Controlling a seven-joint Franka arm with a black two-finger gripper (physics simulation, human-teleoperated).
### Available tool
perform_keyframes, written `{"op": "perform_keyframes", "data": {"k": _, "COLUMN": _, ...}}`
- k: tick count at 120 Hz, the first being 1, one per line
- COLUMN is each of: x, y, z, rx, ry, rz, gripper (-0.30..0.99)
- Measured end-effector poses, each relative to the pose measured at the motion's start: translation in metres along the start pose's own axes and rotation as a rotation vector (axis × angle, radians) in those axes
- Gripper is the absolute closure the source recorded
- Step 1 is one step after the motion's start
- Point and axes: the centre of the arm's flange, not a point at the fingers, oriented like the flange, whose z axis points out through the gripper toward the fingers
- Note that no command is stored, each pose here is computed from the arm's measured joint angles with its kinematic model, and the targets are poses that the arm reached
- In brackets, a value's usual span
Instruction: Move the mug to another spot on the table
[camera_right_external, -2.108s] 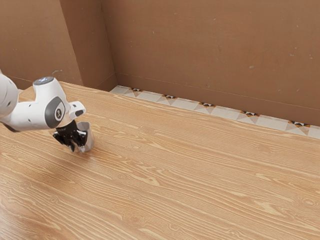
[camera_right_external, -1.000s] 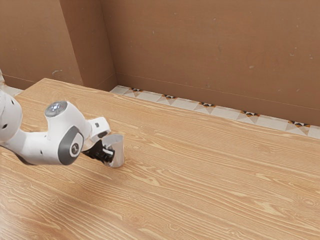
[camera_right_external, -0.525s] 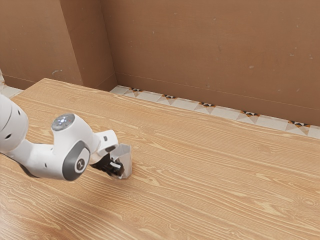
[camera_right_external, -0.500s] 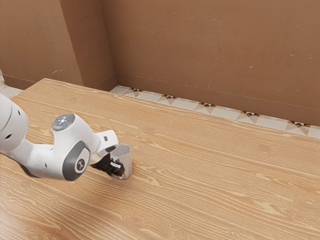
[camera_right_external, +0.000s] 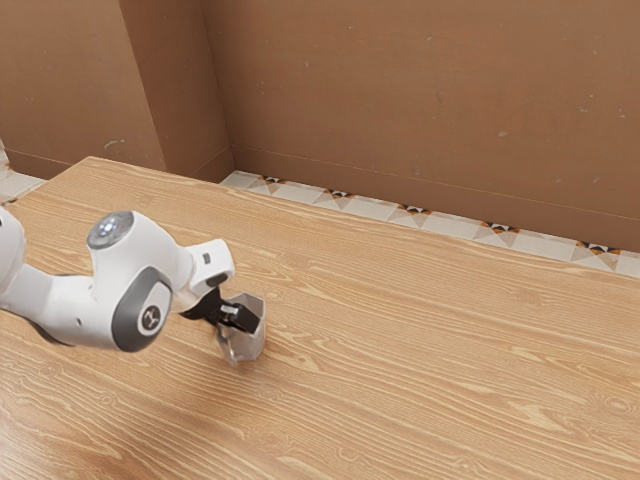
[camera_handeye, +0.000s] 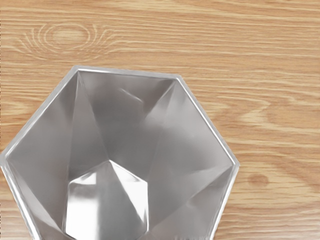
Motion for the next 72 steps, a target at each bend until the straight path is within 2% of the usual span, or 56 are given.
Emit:
{"op": "perform_keyframes", "data": {"k": 24, "x": 0.001, "y": -0.006, "z": -0.019, "rx": -0.007, "ry": 0.022, "rz": -0.013, "gripper": 0.02}}
{"op": "perform_keyframes", "data": {"k": 52, "x": 0.006, "y": 0.006, "z": -0.037, "rx": -0.031, "ry": 0.048, "rz": 0.008, "gripper": 0.01}}
{"op": "perform_keyframes", "data": {"k": 72, "x": 0.018, "y": 0.009, "z": -0.052, "rx": -0.039, "ry": 0.086, "rz": 0.013, "gripper": 0.0}}
